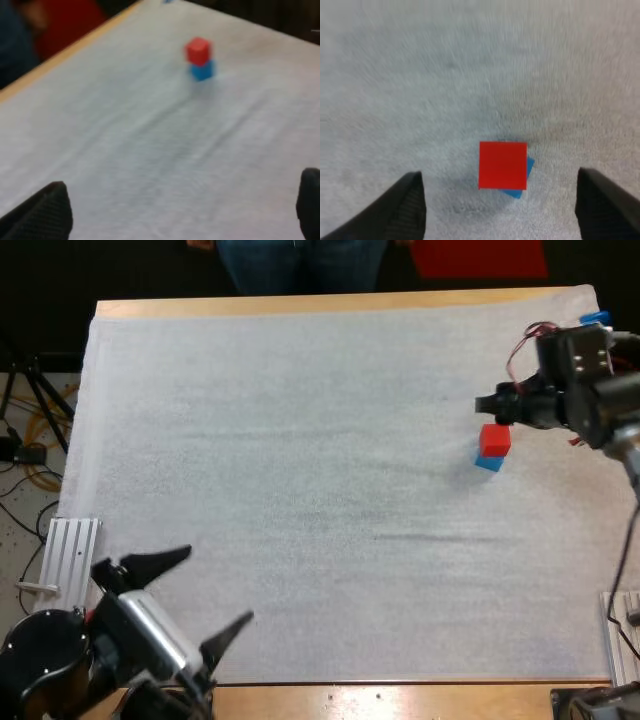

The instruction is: Stack red cube on blue cube

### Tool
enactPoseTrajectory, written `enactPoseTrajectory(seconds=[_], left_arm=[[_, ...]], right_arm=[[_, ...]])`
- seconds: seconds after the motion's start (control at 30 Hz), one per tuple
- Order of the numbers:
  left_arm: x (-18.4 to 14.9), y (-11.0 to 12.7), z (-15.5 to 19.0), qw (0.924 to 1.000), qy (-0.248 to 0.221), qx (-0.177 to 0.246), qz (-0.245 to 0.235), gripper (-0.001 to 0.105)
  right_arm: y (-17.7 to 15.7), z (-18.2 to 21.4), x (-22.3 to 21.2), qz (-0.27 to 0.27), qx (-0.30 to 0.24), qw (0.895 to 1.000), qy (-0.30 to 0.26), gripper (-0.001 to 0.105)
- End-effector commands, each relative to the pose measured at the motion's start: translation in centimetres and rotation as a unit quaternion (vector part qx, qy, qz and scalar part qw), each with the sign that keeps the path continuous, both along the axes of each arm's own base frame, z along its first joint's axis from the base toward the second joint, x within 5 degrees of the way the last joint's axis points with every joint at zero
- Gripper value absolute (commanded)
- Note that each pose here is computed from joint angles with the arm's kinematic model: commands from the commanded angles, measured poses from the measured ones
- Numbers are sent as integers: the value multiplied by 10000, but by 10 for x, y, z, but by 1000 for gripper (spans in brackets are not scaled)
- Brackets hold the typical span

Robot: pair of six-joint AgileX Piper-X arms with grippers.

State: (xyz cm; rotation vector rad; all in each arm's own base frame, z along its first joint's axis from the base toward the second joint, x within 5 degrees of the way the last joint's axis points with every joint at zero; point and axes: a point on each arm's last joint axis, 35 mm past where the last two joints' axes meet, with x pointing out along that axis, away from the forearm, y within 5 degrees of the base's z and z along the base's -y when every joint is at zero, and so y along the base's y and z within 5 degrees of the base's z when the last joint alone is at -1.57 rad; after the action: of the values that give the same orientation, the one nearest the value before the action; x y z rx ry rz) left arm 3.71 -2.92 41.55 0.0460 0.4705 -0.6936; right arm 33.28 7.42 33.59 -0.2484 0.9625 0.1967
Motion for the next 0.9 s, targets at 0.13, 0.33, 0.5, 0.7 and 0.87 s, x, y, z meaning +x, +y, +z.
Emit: enactPoseTrajectory(seconds=[0.13, 0.33, 0.5, 0.7, 0.87], left_arm=[[30, -16, 4, 9996, -72, 33, 266, 87], [72, -28, 6, 9976, -153, -21, 670, 87], [107, -14, 4, 9937, -50, -312, 1077, 87], [122, 19, 2, 9820, 40, -490, 1825, 87], [121, 24, 3, 9790, 16, -493, 1978, 87]], right_arm=[[-5, 34, -19, 93, 14, 9984, -552, 61], [-10, 52, -33, 120, -278, 9956, -883, 61], [-12, 58, -39, 209, -349, 9943, -985, 61], [-20, 59, -36, 62, -344, 9943, -1003, 61], [-46, 64, -37, -324, -312, 9933, -1063, 61]])
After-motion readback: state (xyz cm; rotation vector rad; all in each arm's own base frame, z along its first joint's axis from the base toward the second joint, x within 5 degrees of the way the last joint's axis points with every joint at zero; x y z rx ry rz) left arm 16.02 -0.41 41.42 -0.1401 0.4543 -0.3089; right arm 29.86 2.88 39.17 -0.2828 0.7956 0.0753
